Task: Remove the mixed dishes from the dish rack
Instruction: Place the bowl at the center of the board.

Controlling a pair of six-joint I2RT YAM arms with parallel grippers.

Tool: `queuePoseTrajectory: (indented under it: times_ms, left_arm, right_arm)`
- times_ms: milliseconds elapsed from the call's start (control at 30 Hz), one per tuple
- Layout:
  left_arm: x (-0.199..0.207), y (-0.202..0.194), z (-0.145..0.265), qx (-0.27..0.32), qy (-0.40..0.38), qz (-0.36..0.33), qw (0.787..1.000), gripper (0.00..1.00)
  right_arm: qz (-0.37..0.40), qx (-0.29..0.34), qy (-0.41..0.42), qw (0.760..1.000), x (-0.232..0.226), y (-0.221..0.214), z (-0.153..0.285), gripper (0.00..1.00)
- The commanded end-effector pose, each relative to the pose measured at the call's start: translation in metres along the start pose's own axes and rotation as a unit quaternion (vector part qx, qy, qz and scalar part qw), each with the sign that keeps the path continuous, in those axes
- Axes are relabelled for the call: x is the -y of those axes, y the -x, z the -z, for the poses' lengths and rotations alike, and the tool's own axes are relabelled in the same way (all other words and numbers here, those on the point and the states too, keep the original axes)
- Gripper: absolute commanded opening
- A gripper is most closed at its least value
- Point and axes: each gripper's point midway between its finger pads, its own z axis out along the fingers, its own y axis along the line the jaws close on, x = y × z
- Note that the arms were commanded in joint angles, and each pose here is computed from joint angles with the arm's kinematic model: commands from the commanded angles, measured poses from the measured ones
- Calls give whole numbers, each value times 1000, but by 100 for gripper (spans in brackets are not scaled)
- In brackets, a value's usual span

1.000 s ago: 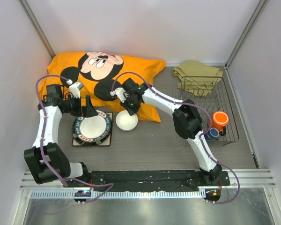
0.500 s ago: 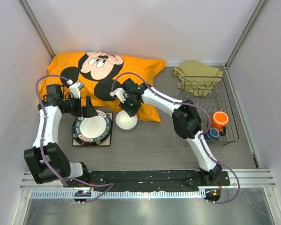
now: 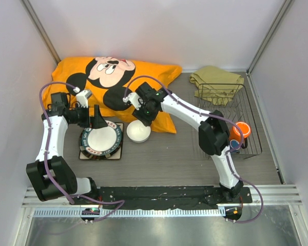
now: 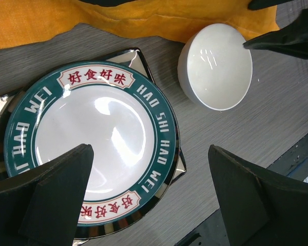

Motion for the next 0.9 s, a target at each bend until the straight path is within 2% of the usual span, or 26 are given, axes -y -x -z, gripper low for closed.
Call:
queuePoseTrajectory:
  times_ms: [0,167,300,333,433,567,667,867]
  left_arm:
    - [8,2,1,5,-19,-5,1000,100]
    - [9,2,3,6,-15,-8,1000,100]
    - [11,1,8,9,-12,-22,1000,100]
    - [11,2,9,10,-6,-32,999,100]
    - [11,2,15,17,12,-48,999,100]
    - [9,3,20,22,33,-65,997,100]
    - [9,2,19,22,49,-76,996,100]
    - [6,8,14,33,75,-93,992,100]
  right_arm:
    - [6,51,-45,998,9,24,65,55]
    - [2,41,-105,994,24,11,92,57]
    - [-13,25,-158,987,41,-18,112,57]
    - [-28,42,-181,982,54,-21,132,57]
    - [-65,53,-200,976,70,-42,154,59]
    - [-121,71,-246,959,105,-85,215,63]
    - [-144,59,-271,950,114,-117,236,65]
    - [-204,32,-350,914,127,-188,278,66]
